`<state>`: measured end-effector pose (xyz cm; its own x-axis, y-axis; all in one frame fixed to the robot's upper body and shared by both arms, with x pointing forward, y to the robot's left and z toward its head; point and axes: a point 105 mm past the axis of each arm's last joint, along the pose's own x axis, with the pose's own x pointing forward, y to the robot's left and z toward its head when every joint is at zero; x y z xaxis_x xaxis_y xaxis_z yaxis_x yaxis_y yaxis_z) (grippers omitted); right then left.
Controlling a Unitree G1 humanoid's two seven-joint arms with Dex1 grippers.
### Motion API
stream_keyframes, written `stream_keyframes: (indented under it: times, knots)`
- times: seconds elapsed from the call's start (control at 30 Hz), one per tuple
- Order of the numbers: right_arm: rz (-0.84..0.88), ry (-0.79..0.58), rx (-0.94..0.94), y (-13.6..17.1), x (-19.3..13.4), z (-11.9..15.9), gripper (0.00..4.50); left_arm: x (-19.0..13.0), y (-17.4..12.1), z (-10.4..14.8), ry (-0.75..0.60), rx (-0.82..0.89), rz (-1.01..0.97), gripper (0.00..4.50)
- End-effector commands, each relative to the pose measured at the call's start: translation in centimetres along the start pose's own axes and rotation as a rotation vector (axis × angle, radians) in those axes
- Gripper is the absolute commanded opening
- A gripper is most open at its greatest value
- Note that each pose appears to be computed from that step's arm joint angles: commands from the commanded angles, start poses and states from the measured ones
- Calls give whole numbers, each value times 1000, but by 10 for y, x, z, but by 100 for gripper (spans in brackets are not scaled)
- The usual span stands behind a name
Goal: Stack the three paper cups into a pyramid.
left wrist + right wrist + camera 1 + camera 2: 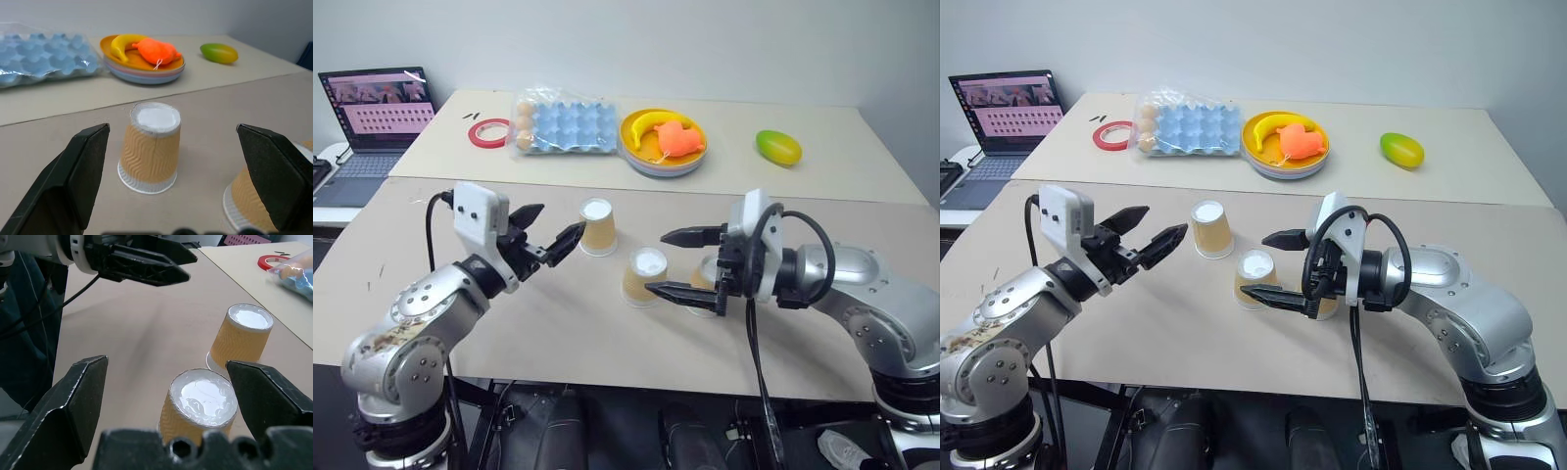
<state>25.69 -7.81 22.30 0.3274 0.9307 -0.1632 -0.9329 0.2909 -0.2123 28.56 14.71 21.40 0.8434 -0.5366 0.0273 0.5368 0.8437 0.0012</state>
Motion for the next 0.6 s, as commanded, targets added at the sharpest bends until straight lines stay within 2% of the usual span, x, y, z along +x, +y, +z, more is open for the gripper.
stream_keyframes:
  times: [0.03, 0.27, 0.6]
  knots:
    - [8, -49, -53, 4, -2, 15, 450, 12, -3, 0, -15, 45, -23, 443]
    - [-26, -46, -59, 4, -6, 17, 450, 34, 2, -21, 31, 48, -56, 443]
    - [-70, -43, -55, 6, -12, 17, 450, 51, 15, -34, 60, 90, -26, 443]
